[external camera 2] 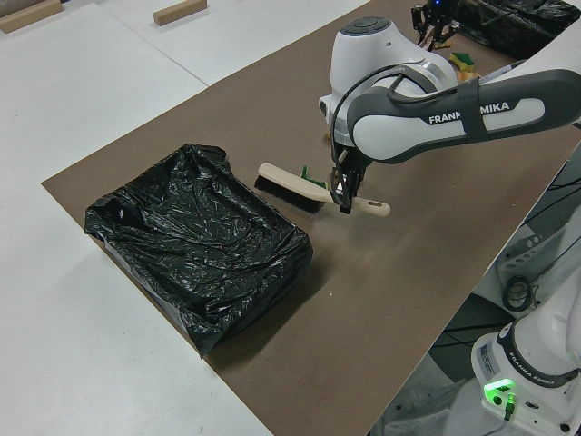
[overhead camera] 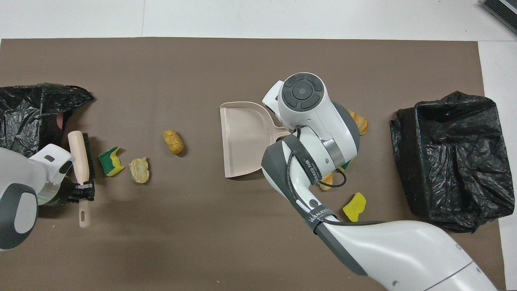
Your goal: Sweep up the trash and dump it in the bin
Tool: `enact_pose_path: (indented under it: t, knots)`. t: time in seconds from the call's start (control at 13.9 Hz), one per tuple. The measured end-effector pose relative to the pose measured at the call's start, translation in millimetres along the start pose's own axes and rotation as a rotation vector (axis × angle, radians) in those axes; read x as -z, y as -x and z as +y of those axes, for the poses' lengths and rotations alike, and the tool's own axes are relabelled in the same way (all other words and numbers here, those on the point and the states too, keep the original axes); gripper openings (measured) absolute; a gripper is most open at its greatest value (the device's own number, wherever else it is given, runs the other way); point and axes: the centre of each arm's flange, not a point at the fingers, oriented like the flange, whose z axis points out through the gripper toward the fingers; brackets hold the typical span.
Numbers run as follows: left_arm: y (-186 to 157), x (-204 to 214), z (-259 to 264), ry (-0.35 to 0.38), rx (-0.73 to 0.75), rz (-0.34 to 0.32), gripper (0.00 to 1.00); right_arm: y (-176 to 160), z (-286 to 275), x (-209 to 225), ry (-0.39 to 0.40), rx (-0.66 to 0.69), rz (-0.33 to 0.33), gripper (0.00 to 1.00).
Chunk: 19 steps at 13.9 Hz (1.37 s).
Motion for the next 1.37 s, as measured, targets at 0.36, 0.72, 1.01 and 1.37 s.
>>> enact_pose_path:
  t: [0.36, 0.72, 1.01, 1.37]
  knots:
    - [9, -10, 63, 0.042, 0.039, -0.020, 0.26, -2, 2, 2, 0.007, 0.001, 0.004, 0.31]
    - [42, -7, 156, 0.098, 0.166, -0.015, 0.26, -2, 2, 1, 0.007, 0.001, 0.004, 0.31]
    - [49, -11, 215, 0.156, 0.165, -0.013, 0.26, -2, 2, 1, 0.008, 0.001, 0.005, 0.31]
    - [52, -1, 292, 0.214, 0.087, -0.022, 0.26, 2, 4, 1, 0.009, -0.005, 0.004, 0.31]
